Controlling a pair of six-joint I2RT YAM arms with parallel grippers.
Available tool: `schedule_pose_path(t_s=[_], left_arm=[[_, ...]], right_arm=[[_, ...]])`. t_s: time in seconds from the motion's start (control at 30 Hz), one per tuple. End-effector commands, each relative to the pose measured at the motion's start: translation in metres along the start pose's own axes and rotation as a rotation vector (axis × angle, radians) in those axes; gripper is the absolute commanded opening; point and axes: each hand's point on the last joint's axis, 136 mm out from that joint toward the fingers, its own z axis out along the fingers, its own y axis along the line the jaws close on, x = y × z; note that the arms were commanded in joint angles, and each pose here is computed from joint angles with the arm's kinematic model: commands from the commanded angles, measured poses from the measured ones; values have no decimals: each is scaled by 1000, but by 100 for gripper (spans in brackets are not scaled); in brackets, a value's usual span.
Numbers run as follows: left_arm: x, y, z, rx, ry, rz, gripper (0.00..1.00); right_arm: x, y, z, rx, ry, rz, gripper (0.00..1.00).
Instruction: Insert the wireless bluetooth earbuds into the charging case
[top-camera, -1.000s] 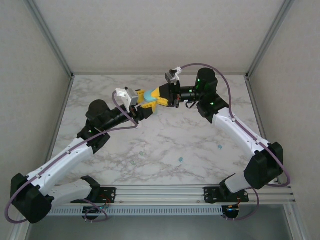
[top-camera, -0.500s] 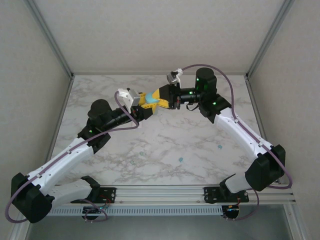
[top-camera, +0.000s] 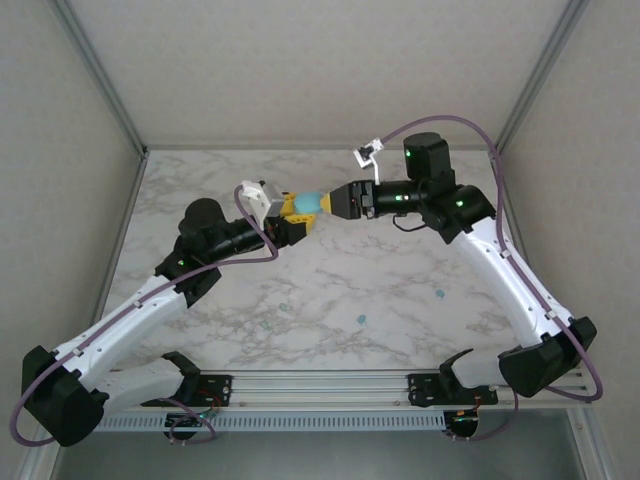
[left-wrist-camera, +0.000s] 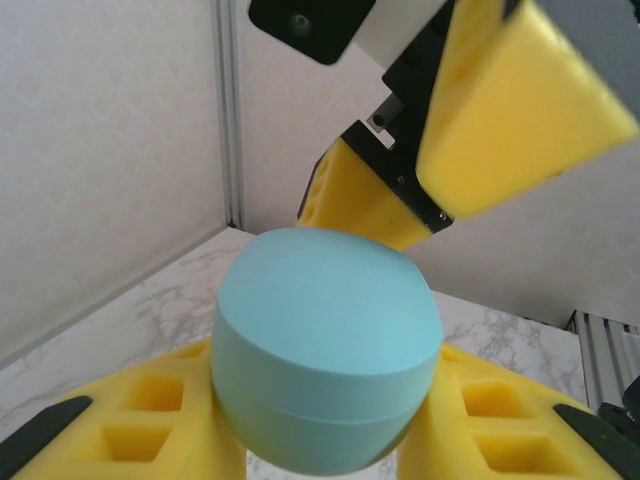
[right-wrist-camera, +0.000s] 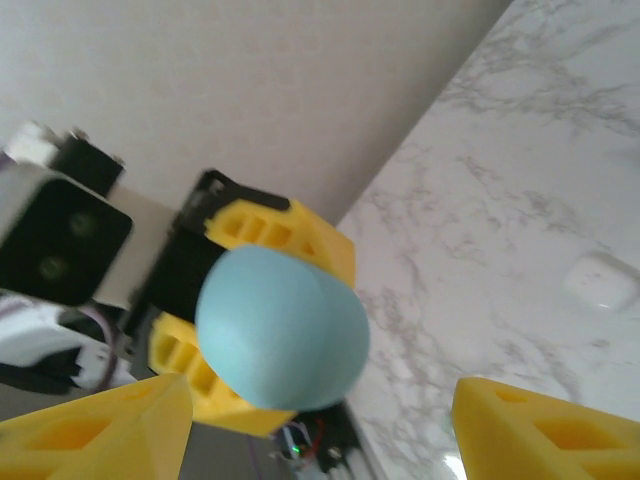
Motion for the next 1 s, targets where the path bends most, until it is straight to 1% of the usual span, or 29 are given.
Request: schedule_pose_path(t_s=[0.0,0.13,0.4,0.63,0.7,0.97], left_arm=[[-9,-11,-3,42,-29,-3,23],[-8,-11,-2,43,-24,-6,23],[-9,-12,-1,57,-26,-14,23],[-7,-16,0,84,-14,-9,23],[-5,-16,0,85,-4,-8,23],[-1,-17,-1,87,8,-7,23]], right_arm=[[13,-3,-1,18,60,-101,71],[12,-1,0,9,65,-96,72],[9,-14,7,55,60,-63,72],[-7,-19,6,100,-5,-55,73],[-11,-16,5,92,-18,-60,73],[-20,-19,4,112,-45,-42,73]])
